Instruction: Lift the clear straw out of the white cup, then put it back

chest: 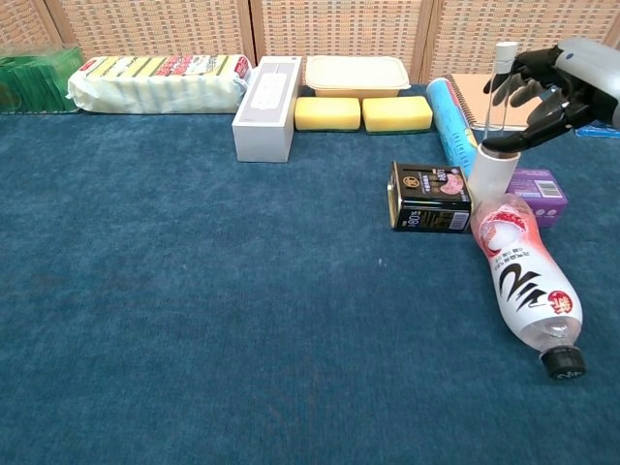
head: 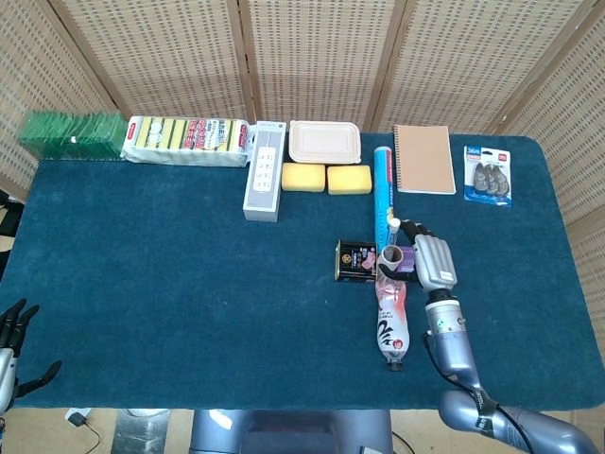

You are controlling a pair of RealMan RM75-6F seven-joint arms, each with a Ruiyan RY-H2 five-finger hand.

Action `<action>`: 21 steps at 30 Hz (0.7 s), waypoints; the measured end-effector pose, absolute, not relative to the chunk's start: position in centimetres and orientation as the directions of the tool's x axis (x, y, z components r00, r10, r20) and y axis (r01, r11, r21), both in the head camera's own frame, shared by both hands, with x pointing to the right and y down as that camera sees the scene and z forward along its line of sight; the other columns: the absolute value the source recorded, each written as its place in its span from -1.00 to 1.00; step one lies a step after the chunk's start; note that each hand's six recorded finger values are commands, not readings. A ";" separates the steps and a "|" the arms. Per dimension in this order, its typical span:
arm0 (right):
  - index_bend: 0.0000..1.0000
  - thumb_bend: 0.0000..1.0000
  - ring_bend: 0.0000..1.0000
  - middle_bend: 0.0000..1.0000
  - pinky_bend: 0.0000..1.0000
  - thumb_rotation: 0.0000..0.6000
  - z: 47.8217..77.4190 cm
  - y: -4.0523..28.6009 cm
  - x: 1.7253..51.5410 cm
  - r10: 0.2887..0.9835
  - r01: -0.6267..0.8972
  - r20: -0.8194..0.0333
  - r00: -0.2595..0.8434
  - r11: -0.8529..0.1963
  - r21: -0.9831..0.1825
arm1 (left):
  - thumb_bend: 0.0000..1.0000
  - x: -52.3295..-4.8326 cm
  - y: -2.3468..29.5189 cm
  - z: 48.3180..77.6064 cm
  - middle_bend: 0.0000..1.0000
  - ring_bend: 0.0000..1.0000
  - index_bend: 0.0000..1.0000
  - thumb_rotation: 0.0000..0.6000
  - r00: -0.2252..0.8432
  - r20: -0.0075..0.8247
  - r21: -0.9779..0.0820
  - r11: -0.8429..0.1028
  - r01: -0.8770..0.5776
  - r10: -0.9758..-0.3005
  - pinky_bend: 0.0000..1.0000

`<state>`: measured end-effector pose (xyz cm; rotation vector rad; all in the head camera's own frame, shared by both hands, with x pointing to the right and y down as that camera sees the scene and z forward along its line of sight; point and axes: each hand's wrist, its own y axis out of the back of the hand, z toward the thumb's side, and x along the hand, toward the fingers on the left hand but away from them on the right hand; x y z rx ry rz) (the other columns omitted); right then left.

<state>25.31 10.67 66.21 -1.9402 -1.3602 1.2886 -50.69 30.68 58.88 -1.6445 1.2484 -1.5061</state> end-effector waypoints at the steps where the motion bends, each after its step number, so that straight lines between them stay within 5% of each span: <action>1: -0.41 -0.50 -0.47 -0.38 -0.37 0.85 66.3 10.7 25.1 0.895 0.483 -0.438 0.083 -0.421 -0.768 | -0.61 -50.7 30.7 58.9 -1.00 -1.00 -0.87 1.00 -0.075 0.425 -0.884 -0.395 -0.251 -0.902 -0.70; 17: -0.36 -0.47 -0.34 -0.27 -0.26 0.82 67.1 10.0 23.9 0.890 0.416 -0.447 0.089 -0.441 -0.795 | -0.61 -51.0 30.4 58.8 -1.00 -1.00 -0.87 1.00 -0.083 0.427 -0.882 -0.394 -0.256 -0.901 -0.70; 21: -0.35 -0.46 -0.31 -0.26 -0.21 0.96 67.4 9.7 23.9 0.885 0.374 -0.456 0.090 -0.454 -0.808 | -0.61 -51.1 30.3 58.8 -1.00 -1.00 -0.87 1.00 -0.085 0.426 -0.883 -0.393 -0.257 -0.901 -0.70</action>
